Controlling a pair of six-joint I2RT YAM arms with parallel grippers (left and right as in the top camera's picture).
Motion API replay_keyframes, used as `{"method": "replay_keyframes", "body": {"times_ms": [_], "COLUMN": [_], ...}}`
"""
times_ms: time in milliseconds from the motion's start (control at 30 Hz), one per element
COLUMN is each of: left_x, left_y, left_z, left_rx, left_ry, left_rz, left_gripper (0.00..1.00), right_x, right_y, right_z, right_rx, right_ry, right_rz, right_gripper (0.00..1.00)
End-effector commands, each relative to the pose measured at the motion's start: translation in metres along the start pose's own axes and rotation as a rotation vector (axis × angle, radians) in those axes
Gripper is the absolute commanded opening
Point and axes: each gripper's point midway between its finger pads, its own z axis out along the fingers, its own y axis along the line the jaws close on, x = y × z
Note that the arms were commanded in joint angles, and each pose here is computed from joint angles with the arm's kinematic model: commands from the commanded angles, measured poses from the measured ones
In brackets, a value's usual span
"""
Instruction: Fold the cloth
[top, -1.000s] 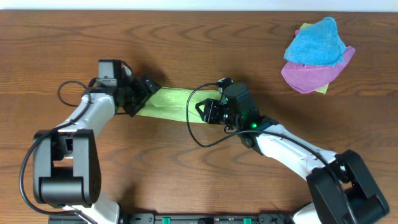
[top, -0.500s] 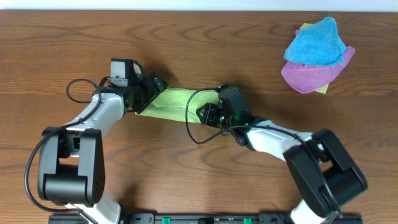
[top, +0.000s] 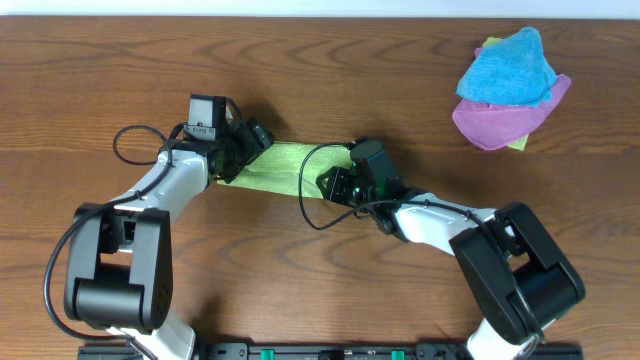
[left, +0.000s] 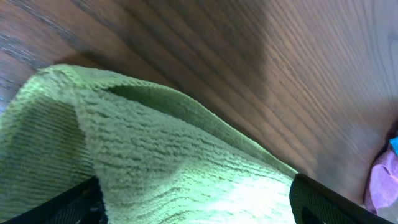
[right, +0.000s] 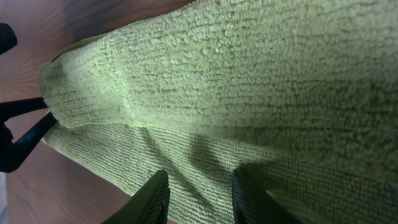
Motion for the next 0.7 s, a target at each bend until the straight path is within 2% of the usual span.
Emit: {"method": "replay_keyframes", "body": {"times_ms": [0, 200, 667], "left_x": [-0.007, -0.03, -0.083], "left_y": [-0.002, -0.033, -0.067], "left_z": [0.003, -0.007, -0.045], "left_rx": [-0.002, 0.17, 0.283], "left_ry": [-0.024, -0.047, -0.119], "left_rz": [-0.002, -0.011, 0.007], "left_gripper": [0.89, 0.84, 0.83], "right_x": [-0.001, 0.003, 0.008], "right_y": [0.001, -0.002, -0.008], "right_z": [0.002, 0.002, 0.002], "right_rx": [0.005, 0.02, 0.044], "right_ry": [-0.004, 0.009, 0.029], "right_rz": [0.007, 0.012, 0.016], "right_gripper": [0.34, 0.33, 0.33]}}
